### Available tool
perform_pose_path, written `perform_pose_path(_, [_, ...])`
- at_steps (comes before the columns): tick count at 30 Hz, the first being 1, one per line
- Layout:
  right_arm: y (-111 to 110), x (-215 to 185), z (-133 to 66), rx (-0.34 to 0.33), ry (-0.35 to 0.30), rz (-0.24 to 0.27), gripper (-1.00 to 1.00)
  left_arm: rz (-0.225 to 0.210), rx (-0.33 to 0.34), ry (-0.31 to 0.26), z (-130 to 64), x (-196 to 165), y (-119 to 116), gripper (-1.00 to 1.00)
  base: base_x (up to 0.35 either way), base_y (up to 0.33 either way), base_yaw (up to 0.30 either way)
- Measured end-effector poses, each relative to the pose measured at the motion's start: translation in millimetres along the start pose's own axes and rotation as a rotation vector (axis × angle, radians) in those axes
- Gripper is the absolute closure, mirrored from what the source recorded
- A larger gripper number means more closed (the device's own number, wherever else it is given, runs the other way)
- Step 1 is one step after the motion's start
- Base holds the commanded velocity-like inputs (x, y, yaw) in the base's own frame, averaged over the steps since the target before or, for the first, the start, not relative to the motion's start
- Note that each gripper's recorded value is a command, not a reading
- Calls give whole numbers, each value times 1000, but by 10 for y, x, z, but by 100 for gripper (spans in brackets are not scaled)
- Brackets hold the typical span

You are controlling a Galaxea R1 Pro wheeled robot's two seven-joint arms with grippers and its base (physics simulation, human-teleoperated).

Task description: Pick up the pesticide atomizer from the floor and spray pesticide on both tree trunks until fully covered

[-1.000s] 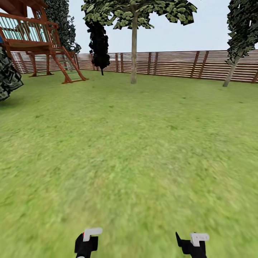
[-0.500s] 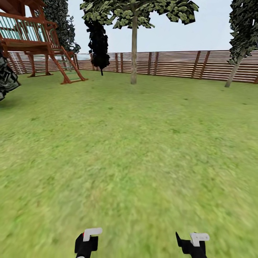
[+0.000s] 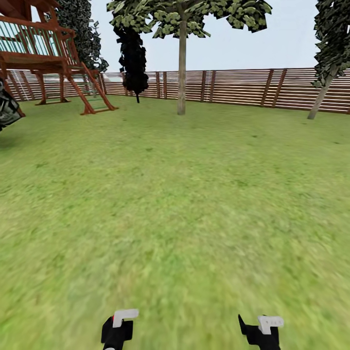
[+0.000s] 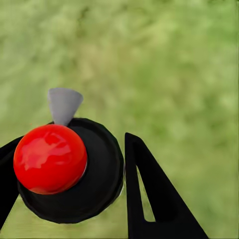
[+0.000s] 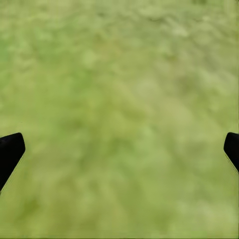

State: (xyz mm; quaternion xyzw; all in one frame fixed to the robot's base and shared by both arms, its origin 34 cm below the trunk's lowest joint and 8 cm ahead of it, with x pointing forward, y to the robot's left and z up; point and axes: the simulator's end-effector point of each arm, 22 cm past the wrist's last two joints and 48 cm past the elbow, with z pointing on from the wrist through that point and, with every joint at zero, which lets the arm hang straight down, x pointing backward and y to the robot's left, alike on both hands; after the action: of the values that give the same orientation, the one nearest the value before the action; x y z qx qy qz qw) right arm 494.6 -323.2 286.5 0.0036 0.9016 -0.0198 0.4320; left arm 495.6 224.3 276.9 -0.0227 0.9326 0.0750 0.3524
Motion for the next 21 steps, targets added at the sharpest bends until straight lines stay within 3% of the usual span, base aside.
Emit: perform_pose_path(21, [-1,-4,1,0,-1,0,-100,0,0,0,0,-1,-1,100,339,0,0])
